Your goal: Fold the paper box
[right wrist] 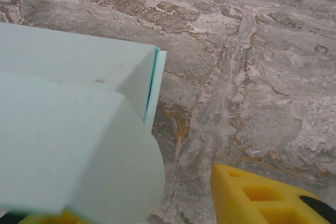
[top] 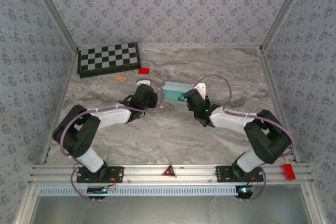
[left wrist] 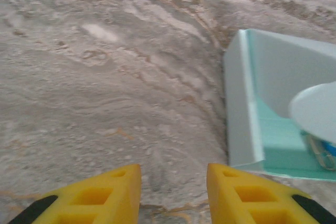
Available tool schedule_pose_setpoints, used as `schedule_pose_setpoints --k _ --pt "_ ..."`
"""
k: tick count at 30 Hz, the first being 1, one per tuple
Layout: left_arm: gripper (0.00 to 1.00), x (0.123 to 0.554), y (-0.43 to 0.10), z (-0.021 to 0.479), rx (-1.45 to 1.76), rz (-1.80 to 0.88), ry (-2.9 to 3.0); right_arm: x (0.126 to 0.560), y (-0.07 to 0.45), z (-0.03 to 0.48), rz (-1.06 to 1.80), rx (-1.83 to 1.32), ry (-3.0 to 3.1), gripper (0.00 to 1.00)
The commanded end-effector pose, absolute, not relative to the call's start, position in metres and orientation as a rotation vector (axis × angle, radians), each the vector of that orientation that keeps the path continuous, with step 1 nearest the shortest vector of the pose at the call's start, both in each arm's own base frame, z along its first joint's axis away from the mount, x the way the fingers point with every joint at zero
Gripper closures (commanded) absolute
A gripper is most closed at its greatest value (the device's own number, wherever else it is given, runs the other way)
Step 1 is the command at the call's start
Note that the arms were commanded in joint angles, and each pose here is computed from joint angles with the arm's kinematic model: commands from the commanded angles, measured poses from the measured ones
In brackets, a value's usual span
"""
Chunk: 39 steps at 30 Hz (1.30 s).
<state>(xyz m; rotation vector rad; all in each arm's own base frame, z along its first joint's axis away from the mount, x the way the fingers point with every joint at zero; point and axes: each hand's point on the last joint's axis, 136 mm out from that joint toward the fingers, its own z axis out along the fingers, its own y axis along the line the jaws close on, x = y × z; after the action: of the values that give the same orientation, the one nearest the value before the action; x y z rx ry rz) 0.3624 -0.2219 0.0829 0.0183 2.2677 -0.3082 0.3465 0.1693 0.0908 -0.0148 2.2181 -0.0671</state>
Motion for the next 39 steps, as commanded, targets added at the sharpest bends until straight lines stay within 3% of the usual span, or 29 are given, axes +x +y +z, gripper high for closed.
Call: schedule_pose_setpoints --k 1,13,18,25,39 --pt "0.61 0.369 -0.203 0.1 -0.001 -0.186 2.246 0.333 0.15 0.092 -0.17 -0.025 2.223 0.54" --pt "0.6 0.392 -0.166 0.139 -0.047 -0.1 2.226 0.31 0.102 0.099 -0.393 -0.009 2.214 0.53" --pt "0.58 0.403 -0.171 0.153 -0.063 -0.236 2.267 0.309 0.076 0.102 -0.433 0.07 2.253 0.52" --pt "0.58 0.421 -0.215 0.171 0.035 -0.553 2.322 0.33 0.075 0.118 -0.244 0.112 2.321 0.52" --pt "0.64 0.442 -0.28 0.173 0.13 -0.935 2.416 0.38 0.152 0.169 0.486 -0.03 2.309 0.56"
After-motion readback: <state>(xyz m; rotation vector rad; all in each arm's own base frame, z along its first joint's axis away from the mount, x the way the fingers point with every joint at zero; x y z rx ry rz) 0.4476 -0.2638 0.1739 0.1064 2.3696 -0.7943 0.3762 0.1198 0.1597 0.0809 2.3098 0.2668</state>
